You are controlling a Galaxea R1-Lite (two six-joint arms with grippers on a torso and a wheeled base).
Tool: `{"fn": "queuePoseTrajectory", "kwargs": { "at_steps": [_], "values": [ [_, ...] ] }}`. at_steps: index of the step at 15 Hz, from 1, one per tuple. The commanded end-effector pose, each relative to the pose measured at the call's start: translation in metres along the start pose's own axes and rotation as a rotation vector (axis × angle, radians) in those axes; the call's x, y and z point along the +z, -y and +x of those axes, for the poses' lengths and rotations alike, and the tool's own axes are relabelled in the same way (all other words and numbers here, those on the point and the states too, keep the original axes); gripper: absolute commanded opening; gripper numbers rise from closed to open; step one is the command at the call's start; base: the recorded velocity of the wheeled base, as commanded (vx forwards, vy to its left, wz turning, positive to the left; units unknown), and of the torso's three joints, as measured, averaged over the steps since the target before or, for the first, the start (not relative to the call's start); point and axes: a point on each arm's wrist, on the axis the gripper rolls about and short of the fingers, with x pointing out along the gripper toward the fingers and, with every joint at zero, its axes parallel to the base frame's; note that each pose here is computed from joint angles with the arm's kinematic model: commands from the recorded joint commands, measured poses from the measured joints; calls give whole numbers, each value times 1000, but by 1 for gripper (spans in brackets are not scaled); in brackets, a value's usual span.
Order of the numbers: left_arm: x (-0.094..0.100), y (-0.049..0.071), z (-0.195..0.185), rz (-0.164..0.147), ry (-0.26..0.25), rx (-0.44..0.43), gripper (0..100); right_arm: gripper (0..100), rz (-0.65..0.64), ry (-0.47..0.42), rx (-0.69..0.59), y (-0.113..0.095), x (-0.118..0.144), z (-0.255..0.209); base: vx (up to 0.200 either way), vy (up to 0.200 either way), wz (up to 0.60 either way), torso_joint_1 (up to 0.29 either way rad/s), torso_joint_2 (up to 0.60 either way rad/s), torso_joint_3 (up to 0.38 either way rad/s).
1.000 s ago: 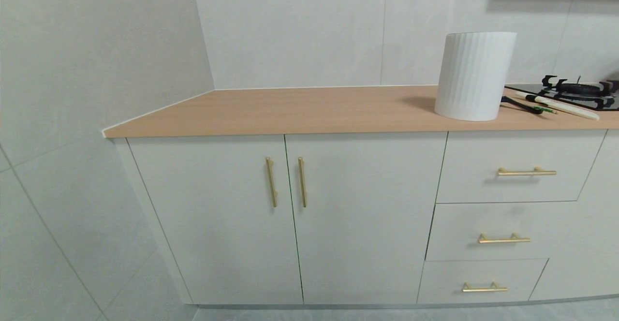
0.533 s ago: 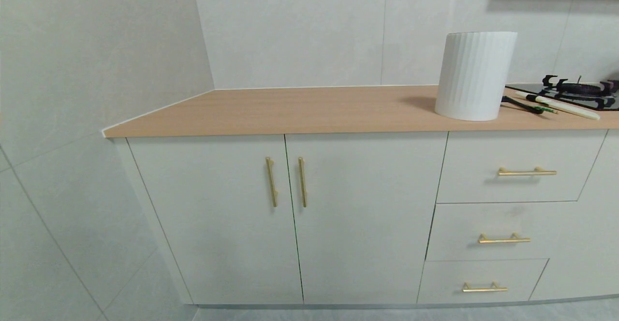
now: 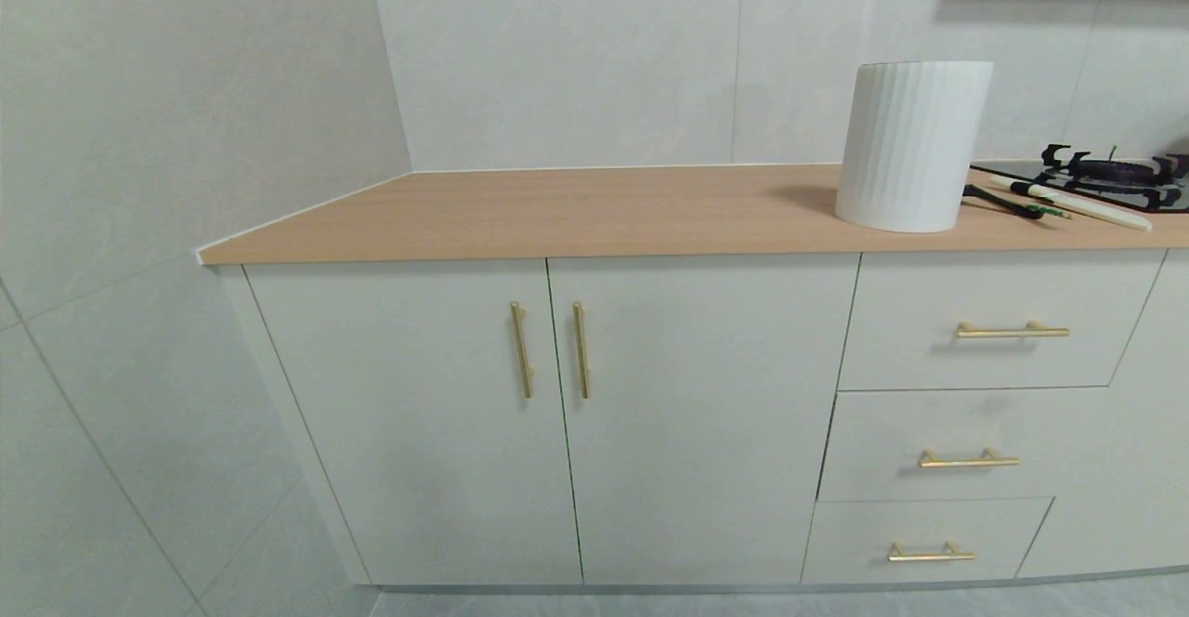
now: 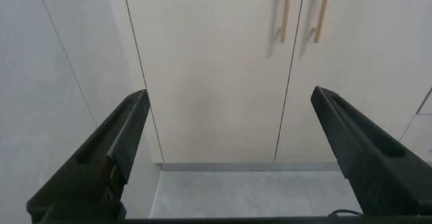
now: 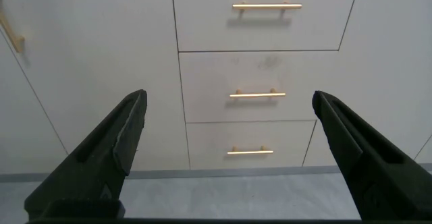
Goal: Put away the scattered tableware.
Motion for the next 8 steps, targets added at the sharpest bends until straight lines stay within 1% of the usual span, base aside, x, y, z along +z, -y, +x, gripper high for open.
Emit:
{"fn": "queuePoseTrajectory", "kwargs": {
  "at_steps": [1,8],
  "values": [
    [0,0,0,0,0,0,100,100,-1,-5,2,0,0,0,0,0,0,0,0,0],
    [0,0,0,1,0,0,100,100,-1,-5,5,0,0,0,0,0,0,0,0,0]
  ]
}}
